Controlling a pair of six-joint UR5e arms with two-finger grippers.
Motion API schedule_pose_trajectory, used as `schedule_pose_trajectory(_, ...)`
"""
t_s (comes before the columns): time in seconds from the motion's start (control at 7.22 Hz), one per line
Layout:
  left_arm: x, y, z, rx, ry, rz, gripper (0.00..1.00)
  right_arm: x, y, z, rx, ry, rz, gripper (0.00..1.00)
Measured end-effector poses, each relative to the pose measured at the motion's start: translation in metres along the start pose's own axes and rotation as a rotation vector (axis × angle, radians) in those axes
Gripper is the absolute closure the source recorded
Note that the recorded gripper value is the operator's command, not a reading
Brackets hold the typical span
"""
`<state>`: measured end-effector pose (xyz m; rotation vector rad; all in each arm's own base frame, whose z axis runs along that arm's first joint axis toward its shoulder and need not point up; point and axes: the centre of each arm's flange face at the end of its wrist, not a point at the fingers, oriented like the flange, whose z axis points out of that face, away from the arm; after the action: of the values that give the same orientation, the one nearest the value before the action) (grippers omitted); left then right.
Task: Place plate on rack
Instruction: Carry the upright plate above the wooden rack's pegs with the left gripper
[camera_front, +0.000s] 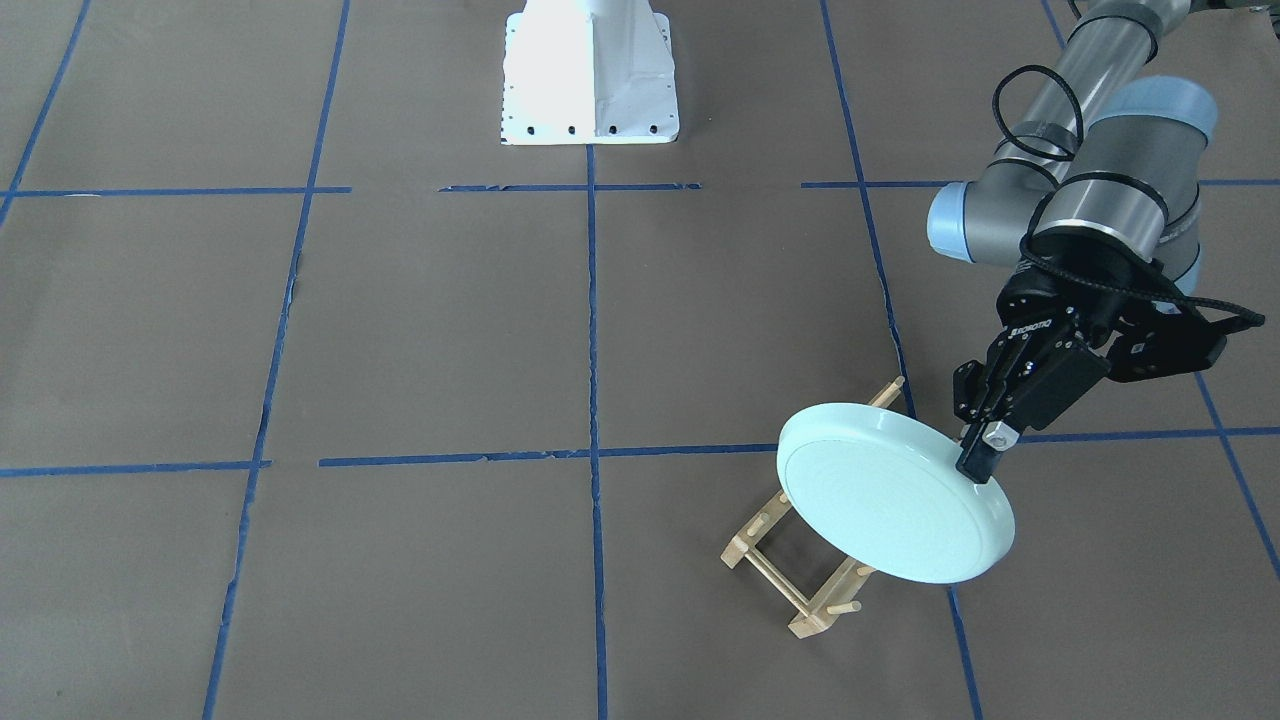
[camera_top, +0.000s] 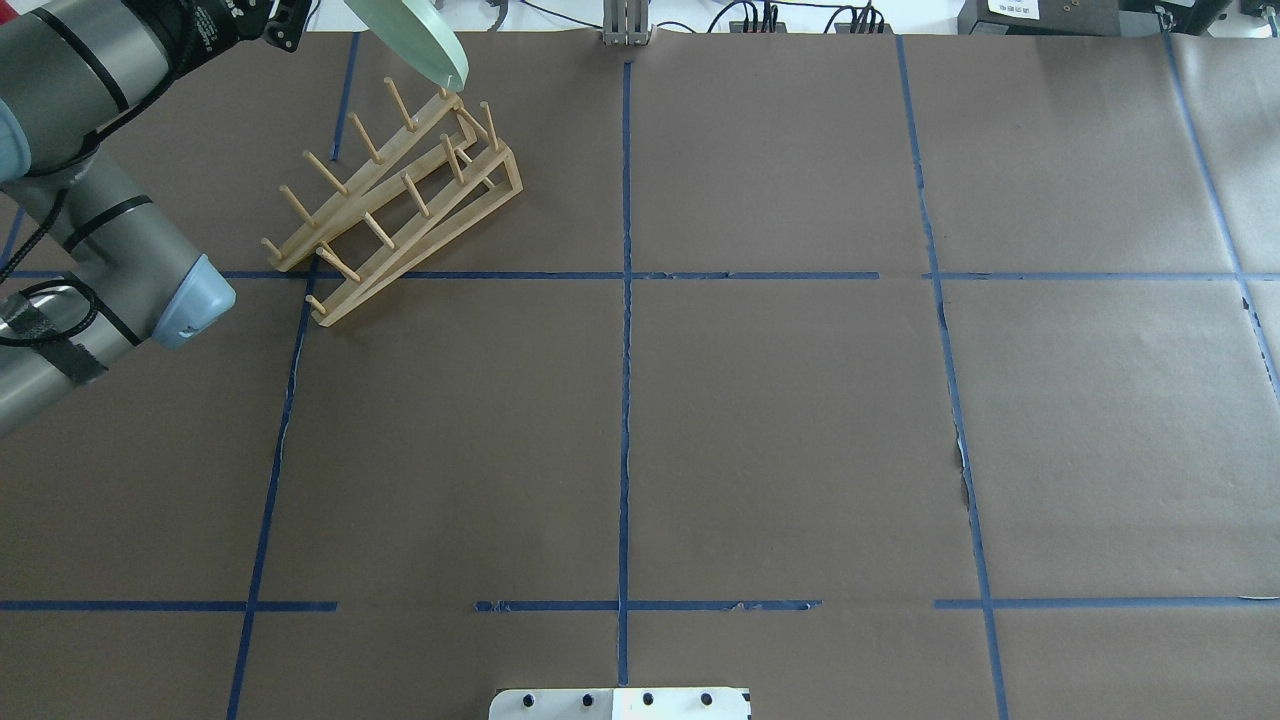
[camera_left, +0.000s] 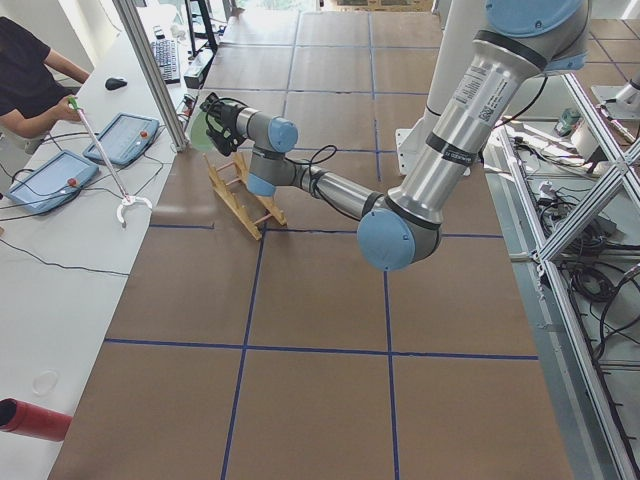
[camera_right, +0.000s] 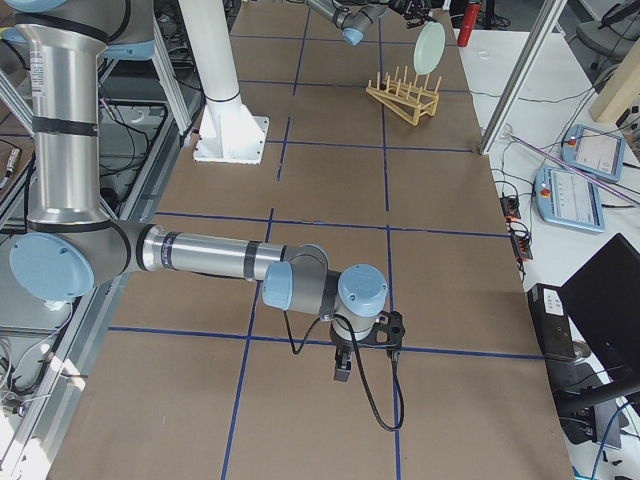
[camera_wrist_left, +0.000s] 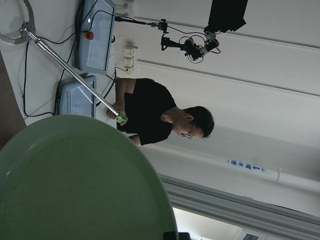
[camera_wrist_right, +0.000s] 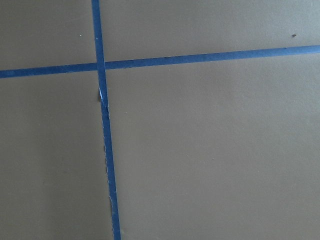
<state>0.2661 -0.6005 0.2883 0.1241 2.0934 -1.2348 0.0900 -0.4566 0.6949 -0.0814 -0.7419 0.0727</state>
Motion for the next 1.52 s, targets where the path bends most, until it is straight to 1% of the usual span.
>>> schedule_pose_trajectory(0.55,-0.033,0.009,0.005,0.023,-0.006,-0.014,1.0,0.0,0.0,0.0,-0.001,0.0,0.0,0.0)
schedule_pose_trajectory(1.11,-0.049,-0.004,0.013,0.056,-0.03,-0.012,1.0,0.0,0.001,0.0,-0.001,0.0,0.001,0.0)
schedule_pose_trajectory(1.52,-0.058,-0.011,0.024,0.091,-0.035,-0.01,1.0,0.0,0.0,0.0,-0.001,0.0,0.001,0.0)
